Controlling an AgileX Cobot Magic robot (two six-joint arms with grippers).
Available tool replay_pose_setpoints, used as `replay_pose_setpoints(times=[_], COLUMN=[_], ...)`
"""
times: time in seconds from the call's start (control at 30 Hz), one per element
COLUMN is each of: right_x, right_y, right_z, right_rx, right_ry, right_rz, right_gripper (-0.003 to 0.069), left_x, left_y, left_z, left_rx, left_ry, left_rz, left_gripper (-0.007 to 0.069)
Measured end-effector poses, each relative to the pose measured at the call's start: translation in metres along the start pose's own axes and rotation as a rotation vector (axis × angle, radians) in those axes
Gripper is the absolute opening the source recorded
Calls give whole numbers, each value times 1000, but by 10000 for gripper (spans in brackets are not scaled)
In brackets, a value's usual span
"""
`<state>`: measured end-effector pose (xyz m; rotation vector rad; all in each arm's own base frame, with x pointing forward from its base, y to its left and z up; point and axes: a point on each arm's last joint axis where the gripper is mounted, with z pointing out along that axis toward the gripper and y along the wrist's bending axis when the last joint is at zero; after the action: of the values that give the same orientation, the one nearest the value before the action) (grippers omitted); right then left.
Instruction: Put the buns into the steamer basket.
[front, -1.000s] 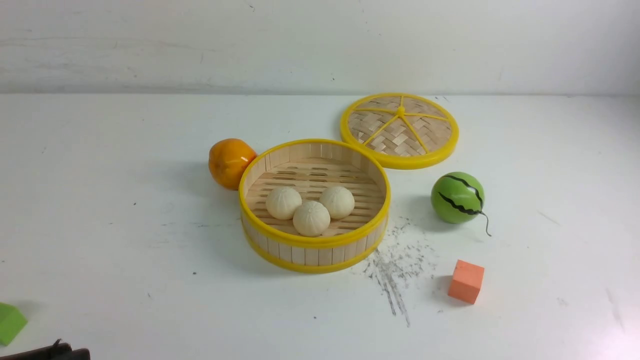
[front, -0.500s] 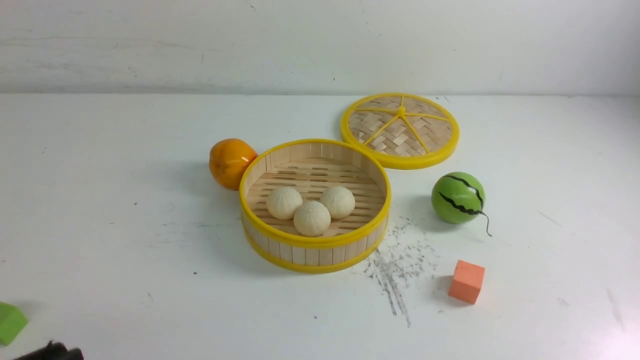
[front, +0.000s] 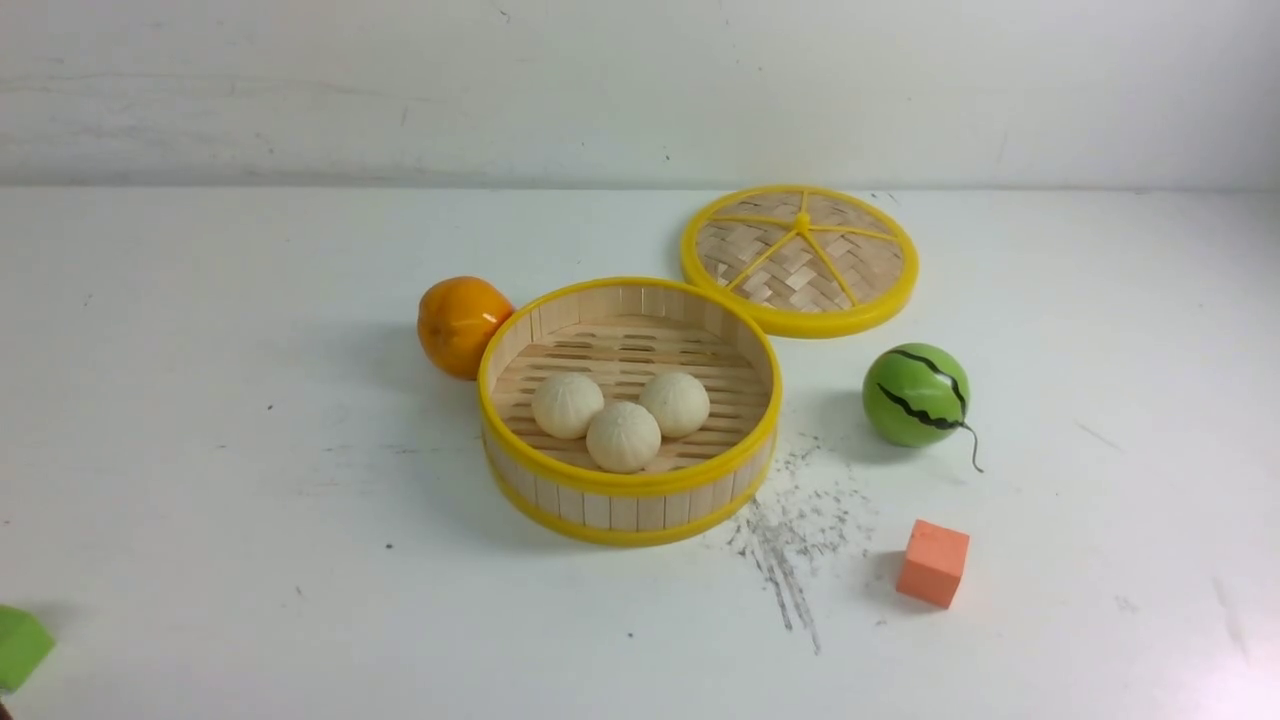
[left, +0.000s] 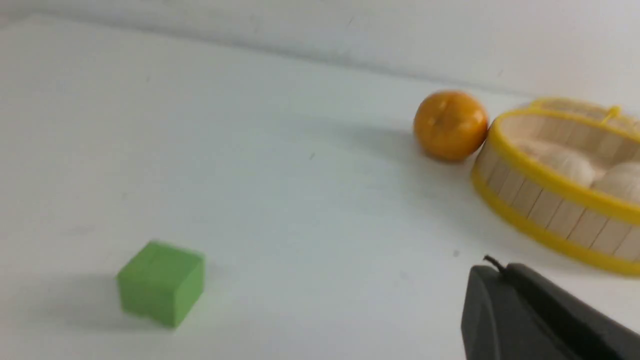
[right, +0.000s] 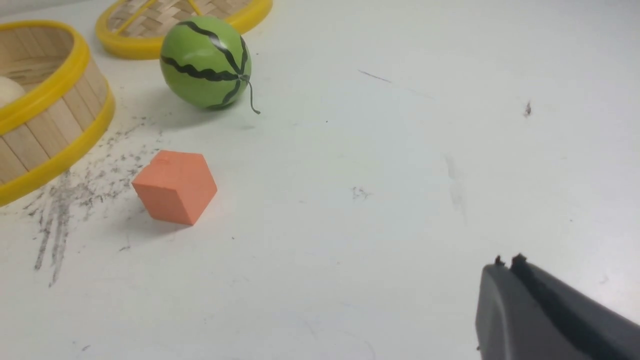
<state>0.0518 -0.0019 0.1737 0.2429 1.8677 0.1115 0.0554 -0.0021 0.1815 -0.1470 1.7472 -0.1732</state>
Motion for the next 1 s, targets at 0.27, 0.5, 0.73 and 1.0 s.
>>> replay_pose_setpoints(times=[0.27, 0.5, 0.73, 1.0], right_x=[0, 0, 0, 0], right_y=[0, 0, 0, 0], right_z=[0, 0, 0, 0], right_rx=[0, 0, 0, 0], right_ry=[0, 0, 0, 0], right_rz=[0, 0, 0, 0], right_gripper=[3, 12, 21, 21], left_x=[12, 12, 12, 12], left_y=[3, 3, 3, 3], left_z=[-1, -1, -1, -1], left_rx=[-31, -32, -32, -32], left_ry=[128, 130, 131, 131], left_rz=[7, 7, 7, 7], left_gripper=[-14, -14, -14, -14])
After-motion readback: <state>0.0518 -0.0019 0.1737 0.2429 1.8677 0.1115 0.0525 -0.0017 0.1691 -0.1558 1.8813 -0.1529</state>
